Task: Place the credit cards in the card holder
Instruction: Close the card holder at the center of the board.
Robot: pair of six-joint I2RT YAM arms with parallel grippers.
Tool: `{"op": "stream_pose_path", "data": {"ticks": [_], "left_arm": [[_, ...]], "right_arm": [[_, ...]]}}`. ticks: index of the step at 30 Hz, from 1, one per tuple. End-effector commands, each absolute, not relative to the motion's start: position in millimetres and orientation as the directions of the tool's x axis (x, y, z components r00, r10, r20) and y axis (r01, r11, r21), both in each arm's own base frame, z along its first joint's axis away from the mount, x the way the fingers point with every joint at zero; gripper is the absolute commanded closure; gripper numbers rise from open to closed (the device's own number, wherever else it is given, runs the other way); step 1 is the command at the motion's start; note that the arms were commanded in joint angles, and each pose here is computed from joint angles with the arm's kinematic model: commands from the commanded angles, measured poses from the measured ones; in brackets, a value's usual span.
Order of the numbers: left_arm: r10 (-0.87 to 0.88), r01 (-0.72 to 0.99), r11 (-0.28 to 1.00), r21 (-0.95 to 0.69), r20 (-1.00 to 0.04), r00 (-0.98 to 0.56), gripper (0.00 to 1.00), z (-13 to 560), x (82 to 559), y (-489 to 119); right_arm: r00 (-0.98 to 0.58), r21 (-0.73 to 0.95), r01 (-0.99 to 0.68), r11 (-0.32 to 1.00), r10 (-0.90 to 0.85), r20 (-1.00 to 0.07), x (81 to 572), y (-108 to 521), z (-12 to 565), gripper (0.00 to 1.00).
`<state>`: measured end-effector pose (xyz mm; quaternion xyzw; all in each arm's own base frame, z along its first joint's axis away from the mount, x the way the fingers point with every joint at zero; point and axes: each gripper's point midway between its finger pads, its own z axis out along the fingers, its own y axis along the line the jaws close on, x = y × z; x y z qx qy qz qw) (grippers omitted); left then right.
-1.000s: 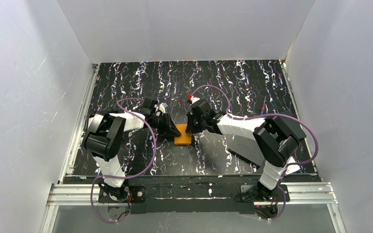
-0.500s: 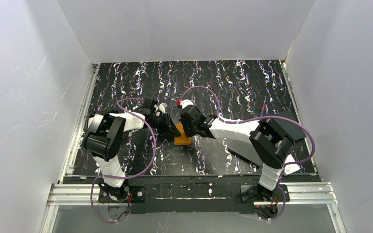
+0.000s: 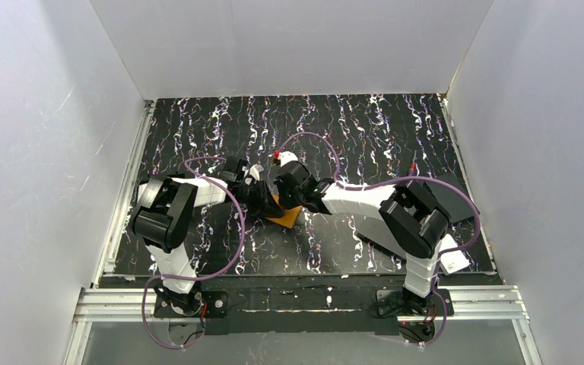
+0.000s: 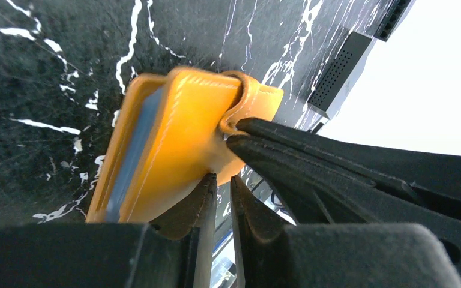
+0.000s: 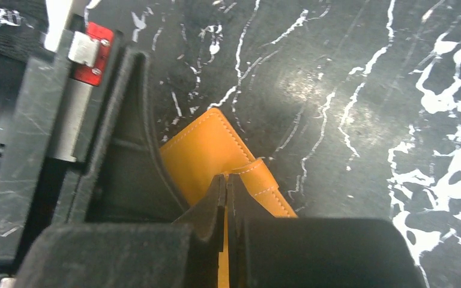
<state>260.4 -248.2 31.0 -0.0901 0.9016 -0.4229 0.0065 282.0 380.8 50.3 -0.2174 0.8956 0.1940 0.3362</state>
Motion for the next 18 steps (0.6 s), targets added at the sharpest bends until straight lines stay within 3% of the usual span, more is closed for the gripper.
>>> {"op": "stream_pose_path", "data": {"ticks": [1, 10, 18], "left_arm": [[-0.175, -0.16, 0.692, -0.704, 0.051, -0.983, 0.86, 10.3, 252.0, -238.9], [-0.211, -0.14, 0.669, -0.73, -0.007, -0.977, 0.84, 50.4, 257.5, -216.4], [-0.256, -0.2, 0.68, -0.705, 0.026, -0.966, 0.88, 30.5, 253.1, -206.6]], "right_arm": [[-0.797, 0.361, -0.538, 0.762, -0.319, -0.514, 222.8, 389.0, 8.8, 0.99], [-0.797, 0.363, -0.552, 0.75, -0.348, -0.494, 232.0, 360.1, -1.7, 0.99], [-0.736, 0.4, -0.659, 0.637, -0.434, -0.52, 231.8, 367.7, 7.2, 0.99]]}}
